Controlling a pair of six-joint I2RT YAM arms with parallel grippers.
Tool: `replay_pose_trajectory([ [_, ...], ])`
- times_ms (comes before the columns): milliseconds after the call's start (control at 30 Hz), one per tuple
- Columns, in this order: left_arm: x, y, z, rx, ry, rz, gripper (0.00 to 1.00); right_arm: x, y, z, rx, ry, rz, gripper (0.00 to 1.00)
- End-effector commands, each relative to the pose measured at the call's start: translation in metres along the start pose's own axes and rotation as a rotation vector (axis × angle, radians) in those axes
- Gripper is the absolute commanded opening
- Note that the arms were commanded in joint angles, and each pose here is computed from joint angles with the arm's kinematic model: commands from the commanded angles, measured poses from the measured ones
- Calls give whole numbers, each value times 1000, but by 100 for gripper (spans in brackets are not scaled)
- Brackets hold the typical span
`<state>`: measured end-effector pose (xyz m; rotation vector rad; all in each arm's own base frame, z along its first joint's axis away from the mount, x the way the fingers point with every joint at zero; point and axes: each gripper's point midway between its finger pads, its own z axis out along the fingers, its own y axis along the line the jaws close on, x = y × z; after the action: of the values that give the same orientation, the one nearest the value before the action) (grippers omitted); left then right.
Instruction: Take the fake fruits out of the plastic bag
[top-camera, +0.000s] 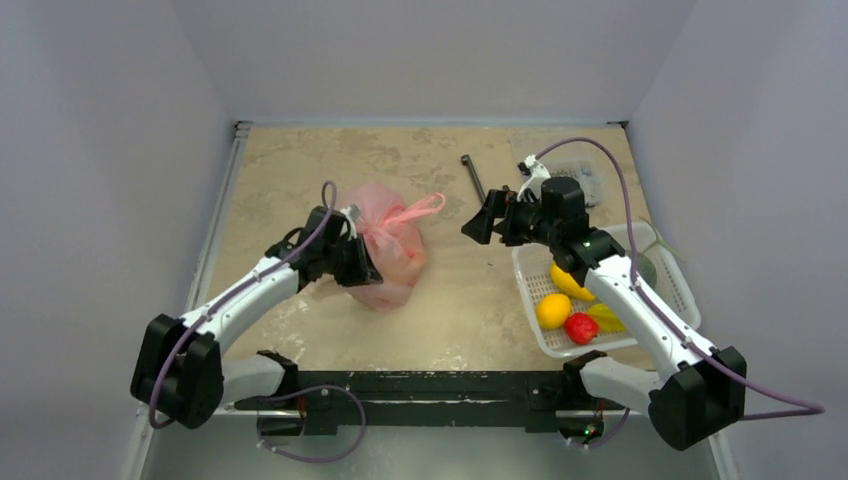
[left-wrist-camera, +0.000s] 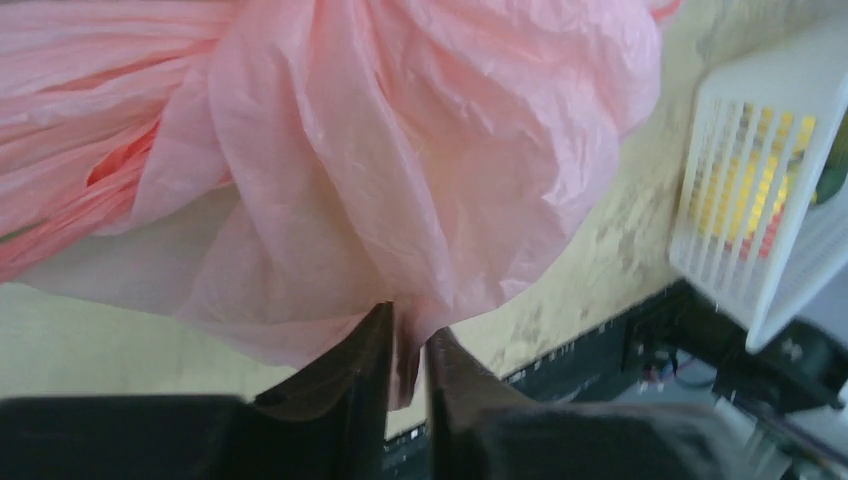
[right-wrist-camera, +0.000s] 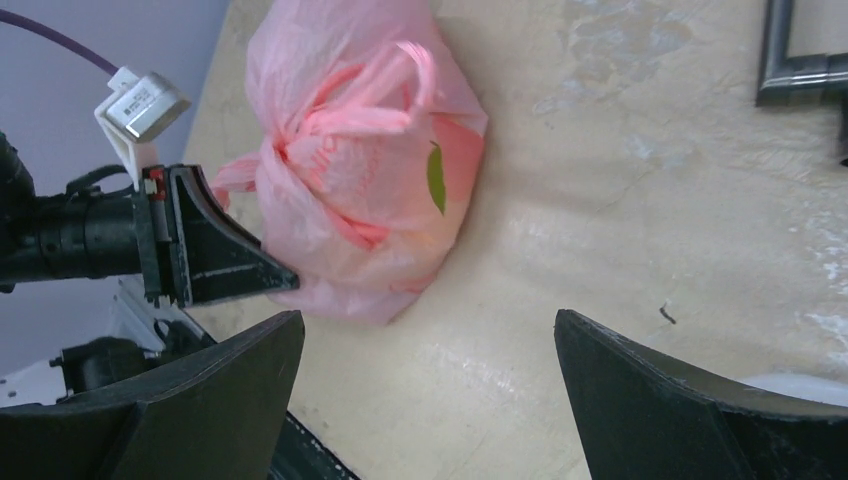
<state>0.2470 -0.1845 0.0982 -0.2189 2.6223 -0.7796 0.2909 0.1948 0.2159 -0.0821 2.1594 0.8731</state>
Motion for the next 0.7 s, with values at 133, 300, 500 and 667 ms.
replay_pose_trajectory([
  [133,40,-74,-57,269,-15,170,54,31,34,6,-43,36,-82,99],
  [300,-4,-87,-117,149,-146,385,72,55,59,12,-74,68,-101,99],
  [500,-77,-73,-119,-59,-263,391,77,67,85,15,-72,24,-84,99],
  [667,-102,-53,-81,-171,-154,377,71,78,107,24,-99,31,-92,99],
])
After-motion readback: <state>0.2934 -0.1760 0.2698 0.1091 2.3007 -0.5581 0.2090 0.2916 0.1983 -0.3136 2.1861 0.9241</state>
